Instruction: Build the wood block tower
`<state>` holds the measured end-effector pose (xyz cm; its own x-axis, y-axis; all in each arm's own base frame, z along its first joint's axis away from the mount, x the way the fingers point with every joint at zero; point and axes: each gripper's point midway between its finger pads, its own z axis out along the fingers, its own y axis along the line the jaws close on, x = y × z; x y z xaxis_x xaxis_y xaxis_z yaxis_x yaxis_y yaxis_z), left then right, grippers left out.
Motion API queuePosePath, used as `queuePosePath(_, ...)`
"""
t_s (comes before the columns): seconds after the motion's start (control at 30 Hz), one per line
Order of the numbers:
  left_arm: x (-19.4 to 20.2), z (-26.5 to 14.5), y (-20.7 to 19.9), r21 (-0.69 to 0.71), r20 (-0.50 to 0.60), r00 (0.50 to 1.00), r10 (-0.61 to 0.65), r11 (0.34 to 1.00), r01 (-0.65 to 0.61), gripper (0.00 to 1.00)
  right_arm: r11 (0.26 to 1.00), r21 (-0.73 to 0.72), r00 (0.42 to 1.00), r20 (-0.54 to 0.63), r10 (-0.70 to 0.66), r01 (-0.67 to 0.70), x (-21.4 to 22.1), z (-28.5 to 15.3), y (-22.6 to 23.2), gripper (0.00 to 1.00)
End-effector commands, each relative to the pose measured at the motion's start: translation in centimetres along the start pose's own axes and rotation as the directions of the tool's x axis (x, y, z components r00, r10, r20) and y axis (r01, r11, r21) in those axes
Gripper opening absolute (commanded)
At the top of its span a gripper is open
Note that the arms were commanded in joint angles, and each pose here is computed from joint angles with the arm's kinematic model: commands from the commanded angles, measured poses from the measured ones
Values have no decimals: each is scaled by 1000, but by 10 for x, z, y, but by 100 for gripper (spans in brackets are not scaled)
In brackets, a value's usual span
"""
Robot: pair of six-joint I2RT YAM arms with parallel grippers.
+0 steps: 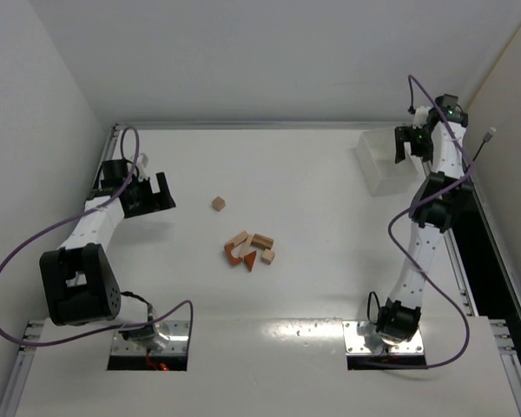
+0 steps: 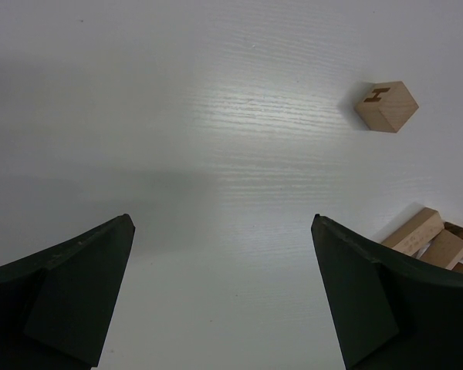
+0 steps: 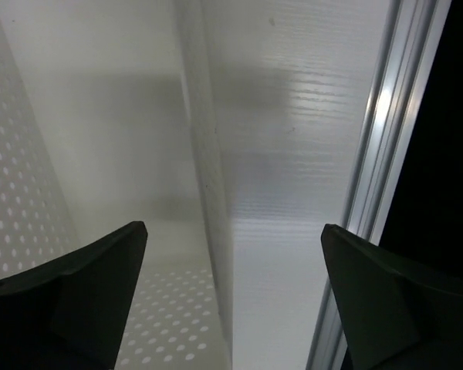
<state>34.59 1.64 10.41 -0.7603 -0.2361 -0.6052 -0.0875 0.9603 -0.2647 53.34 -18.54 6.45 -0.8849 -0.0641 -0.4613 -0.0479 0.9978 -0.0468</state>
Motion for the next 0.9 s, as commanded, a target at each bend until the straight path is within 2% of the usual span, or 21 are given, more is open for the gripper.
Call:
queuePosePath(0.0,-7,-2,-6,18,18,1000,19,1000,-19,100,996,-43,991,110,-70,75,-33,-36,17,97)
queuePosePath(0.1,-1,-1,-7,28,12,1000,17,999,-18,100,993,-71,985,150,-83,94,-41,-56,30,99)
queuePosePath(0.13,1,-3,-7,29,14,1000,18,999,-18,100,993,-64,977,191,-90,104,-51,-79,32,99)
queuePosePath(0.23,3,-5,-9,39,29,999,13,999,-14,100,984,-130,967,239,-89,123,-48,-105,52,99)
queuePosePath(0.27,5,-6,-12,51,29,999,14,999,-15,100,975,-178,964,254,-84,132,-28,-106,69,99)
queuePosePath(0.3,5,-6,-12,52,29,1000,5,999,-6,100,975,-160,944,315,-97,154,-40,-137,72,99)
queuePosePath(0.4,1,-8,-15,64,48,999,10,998,-13,100,960,-201,927,358,-115,197,-12,-169,102,99)
queuePosePath(0.43,1,-9,-17,76,47,999,10,997,-14,100,951,-251,944,317,-98,183,11,-163,119,99)
queuePosePath(0.57,6,-8,-21,100,35,999,8,995,-11,100,914,-318,934,327,-144,252,47,-188,176,99)
queuePosePath(0.63,8,-7,-27,119,30,999,18,993,-21,100,881,-343,923,316,-219,326,71,-183,217,99)
queuePosePath(0.7,11,-6,-36,130,24,998,53,990,-56,100,871,-294,892,352,-283,393,78,-194,239,99)
queuePosePath(0.73,12,-5,-40,140,24,996,91,986,-93,100,835,-313,873,342,-346,453,95,-190,268,99)
queuePosePath(0.77,8,-8,-44,123,34,993,111,986,-114,100,829,-279,856,348,-382,484,99,-193,275,99)
queuePosePath(0.87,13,-9,-74,155,38,967,251,955,-254,100,747,-269,786,342,-516,608,119,-186,308,99)
